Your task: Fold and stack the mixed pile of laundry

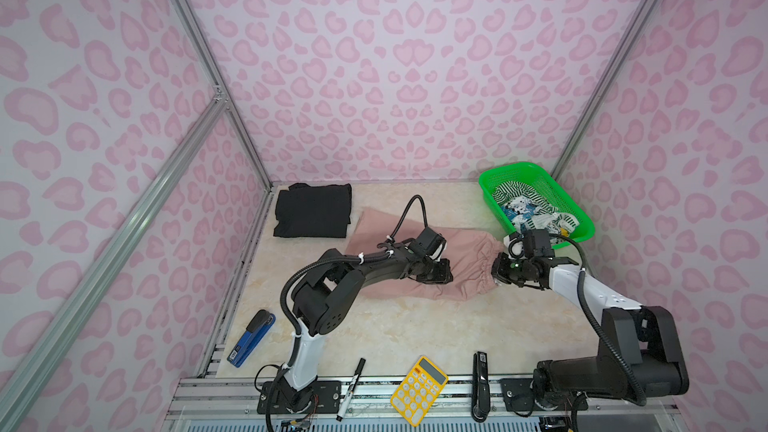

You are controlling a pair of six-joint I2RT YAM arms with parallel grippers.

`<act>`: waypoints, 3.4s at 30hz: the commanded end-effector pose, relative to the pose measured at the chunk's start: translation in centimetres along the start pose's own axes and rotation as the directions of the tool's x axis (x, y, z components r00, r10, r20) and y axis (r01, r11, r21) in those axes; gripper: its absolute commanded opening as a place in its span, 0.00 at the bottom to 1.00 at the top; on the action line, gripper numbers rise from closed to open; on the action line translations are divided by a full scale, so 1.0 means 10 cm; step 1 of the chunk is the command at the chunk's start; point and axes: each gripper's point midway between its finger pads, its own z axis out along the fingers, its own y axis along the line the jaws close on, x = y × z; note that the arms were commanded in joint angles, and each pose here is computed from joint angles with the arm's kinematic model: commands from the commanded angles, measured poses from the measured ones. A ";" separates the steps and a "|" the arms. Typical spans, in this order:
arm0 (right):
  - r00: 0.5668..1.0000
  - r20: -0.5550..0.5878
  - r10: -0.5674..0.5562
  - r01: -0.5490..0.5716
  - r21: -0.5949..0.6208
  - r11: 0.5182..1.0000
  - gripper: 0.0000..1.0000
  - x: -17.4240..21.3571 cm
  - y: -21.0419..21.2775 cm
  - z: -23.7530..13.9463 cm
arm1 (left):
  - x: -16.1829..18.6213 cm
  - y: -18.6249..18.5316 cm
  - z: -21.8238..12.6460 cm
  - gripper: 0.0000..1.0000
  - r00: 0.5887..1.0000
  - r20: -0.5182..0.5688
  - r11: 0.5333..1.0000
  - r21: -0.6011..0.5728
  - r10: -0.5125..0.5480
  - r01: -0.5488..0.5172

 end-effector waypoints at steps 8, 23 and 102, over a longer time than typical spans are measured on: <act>0.988 -0.078 -0.130 0.144 0.211 0.967 0.00 0.09 -0.14 -0.54 | -0.03 0.42 0.11 0.23 0.999 0.033 0.997 -0.077 0.010 -0.007; 0.988 0.043 -0.146 0.142 0.090 0.986 0.00 -0.34 0.43 -0.93 | 0.32 0.03 0.72 0.18 0.998 -0.019 0.998 0.039 0.059 -0.058; 0.779 -0.207 -0.592 0.562 -0.189 0.805 0.48 0.65 2.62 0.60 | -0.22 1.80 -1.11 0.08 0.941 0.250 0.957 -0.119 -0.228 0.263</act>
